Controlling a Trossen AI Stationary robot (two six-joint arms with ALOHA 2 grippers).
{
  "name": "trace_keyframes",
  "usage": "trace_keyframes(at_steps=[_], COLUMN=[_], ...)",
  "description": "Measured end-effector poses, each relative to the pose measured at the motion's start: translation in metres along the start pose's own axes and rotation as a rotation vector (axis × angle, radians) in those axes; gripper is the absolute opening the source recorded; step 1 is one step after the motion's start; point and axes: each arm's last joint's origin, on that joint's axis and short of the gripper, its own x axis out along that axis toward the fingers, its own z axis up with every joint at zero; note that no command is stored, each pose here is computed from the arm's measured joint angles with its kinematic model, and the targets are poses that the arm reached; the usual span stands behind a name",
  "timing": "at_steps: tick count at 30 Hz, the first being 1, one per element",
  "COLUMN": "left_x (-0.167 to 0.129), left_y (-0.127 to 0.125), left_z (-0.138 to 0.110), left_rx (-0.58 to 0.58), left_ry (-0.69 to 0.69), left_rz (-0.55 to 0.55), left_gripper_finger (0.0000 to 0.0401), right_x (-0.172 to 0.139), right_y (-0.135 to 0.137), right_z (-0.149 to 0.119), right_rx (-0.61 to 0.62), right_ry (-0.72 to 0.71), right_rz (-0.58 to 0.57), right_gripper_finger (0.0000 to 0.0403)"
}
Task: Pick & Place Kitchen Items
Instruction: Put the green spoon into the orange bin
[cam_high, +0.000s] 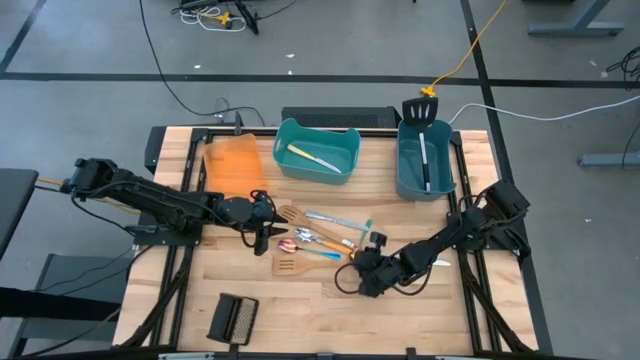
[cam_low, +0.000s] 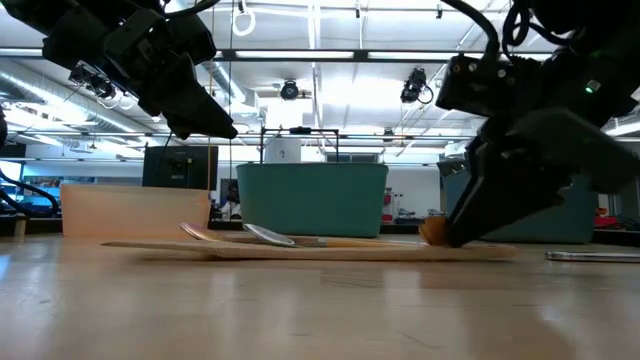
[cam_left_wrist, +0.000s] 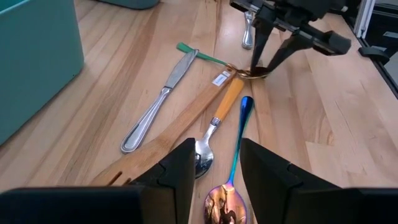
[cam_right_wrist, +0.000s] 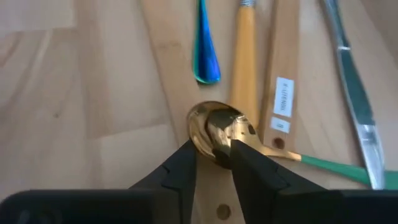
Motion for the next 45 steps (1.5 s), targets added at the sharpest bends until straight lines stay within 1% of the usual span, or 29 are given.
trace_keyframes(at_steps=[3,7,8,12,20,32,38,42,45], left_x=[0.000,0.000,0.000,0.000,0.000,0.000,0.000,0.000,0.000], left_y=[0.000,0.000,0.000,0.000,0.000,0.000,0.000,0.000,0.000], left_z=[0.000,0.000,0.000,0.000,0.000,0.000,0.000,0.000,0.000], left_rx=[0.000,0.000,0.000,0.000,0.001,0.001,0.002,0.002,0.003], left_ry=[0.000,0.000,0.000,0.000,0.000,0.000,0.000,-0.001,-0.001], left_rz=[0.000,0.000,0.000,0.000,0.000,0.000,0.000,0.000,0.000], left_gripper_finger=[0.0133,0.0133,0.0133,0.0133,0.0133,0.0133,0.0133,0.0133,0.0133], right_x=[0.000,0.000,0.000,0.000,-0.001,-0.011,-0.018,-0.030,-0.039], right_y=[-0.001,-0.001,0.000,0.000,0.000,0.003,-0.004,-0.011,-0.014], right_z=[0.001,0.002,0.001,0.002,0.004,0.030,0.042,0.053,0.064], right_rx=[0.009,0.016,0.019,0.051,0.050,-0.016,0.008,0.033,0.060], right_ry=[-0.007,-0.011,-0.008,-0.005,-0.004,0.015,-0.022,-0.075,-0.143], right_rz=[-0.009,-0.006,-0.002,0.004,0.010,-0.010,-0.007,0.008,0.039], right_gripper_finger=[0.0073,0.0017,0.0011,0.0008,0.0004,0.0004,0.0004,0.0004,0.0004])
